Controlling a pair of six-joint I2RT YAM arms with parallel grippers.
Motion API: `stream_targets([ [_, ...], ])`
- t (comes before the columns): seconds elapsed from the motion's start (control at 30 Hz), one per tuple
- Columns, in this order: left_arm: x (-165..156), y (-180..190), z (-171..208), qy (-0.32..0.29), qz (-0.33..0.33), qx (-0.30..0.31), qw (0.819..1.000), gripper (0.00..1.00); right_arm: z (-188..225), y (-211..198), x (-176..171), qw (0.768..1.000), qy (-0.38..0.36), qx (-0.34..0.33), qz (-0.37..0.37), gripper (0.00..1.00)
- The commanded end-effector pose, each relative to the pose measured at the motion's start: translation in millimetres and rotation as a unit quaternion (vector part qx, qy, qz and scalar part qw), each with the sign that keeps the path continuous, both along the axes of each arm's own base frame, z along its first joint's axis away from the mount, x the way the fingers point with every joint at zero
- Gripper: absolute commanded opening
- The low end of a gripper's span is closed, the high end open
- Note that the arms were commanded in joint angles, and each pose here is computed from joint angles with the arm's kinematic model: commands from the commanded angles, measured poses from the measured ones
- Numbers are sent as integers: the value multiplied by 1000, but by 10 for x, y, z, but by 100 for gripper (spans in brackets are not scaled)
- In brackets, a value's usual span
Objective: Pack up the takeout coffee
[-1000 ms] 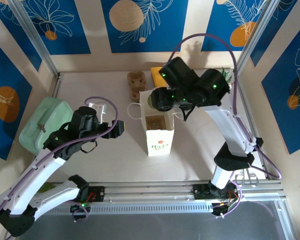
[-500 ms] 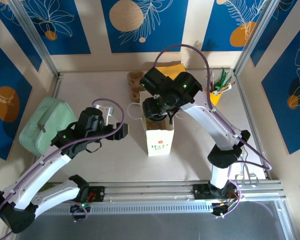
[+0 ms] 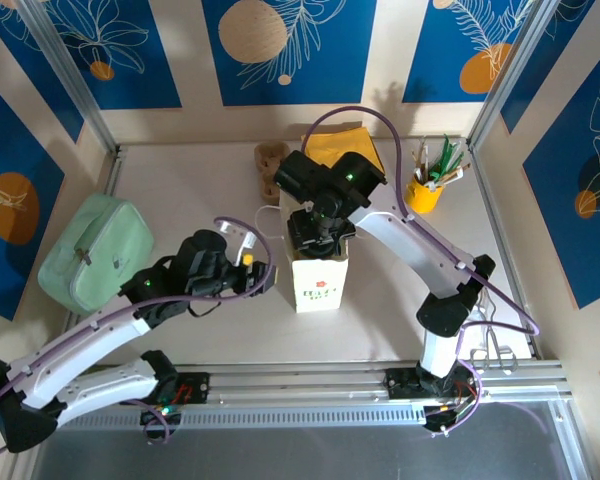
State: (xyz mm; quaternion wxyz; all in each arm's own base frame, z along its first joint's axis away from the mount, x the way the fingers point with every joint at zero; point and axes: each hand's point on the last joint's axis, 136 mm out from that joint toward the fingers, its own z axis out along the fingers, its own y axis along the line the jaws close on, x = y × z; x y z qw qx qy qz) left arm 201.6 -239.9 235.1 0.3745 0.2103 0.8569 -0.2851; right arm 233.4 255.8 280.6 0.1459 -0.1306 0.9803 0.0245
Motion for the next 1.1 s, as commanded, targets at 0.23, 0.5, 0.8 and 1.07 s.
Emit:
stream_targets([
  [0.23, -37, -405, 81, -53, -47, -5, 997, 56, 52, -274, -171, 1000, 29, -8, -7, 68],
  [0.5, -188, -666, 73, -68, -100, 8, 993, 53, 35, -310, -149, 999, 34, -5, -3, 68],
  [0.8, -342, -956, 122, -64, -153, -12, 986, 51, 21, -296, -150, 999, 47, -7, 0, 68],
  [1.07, -413, -1112, 176, -62, -175, -32, 982, 50, -28, -231, -103, 998, 55, -14, 7, 68],
])
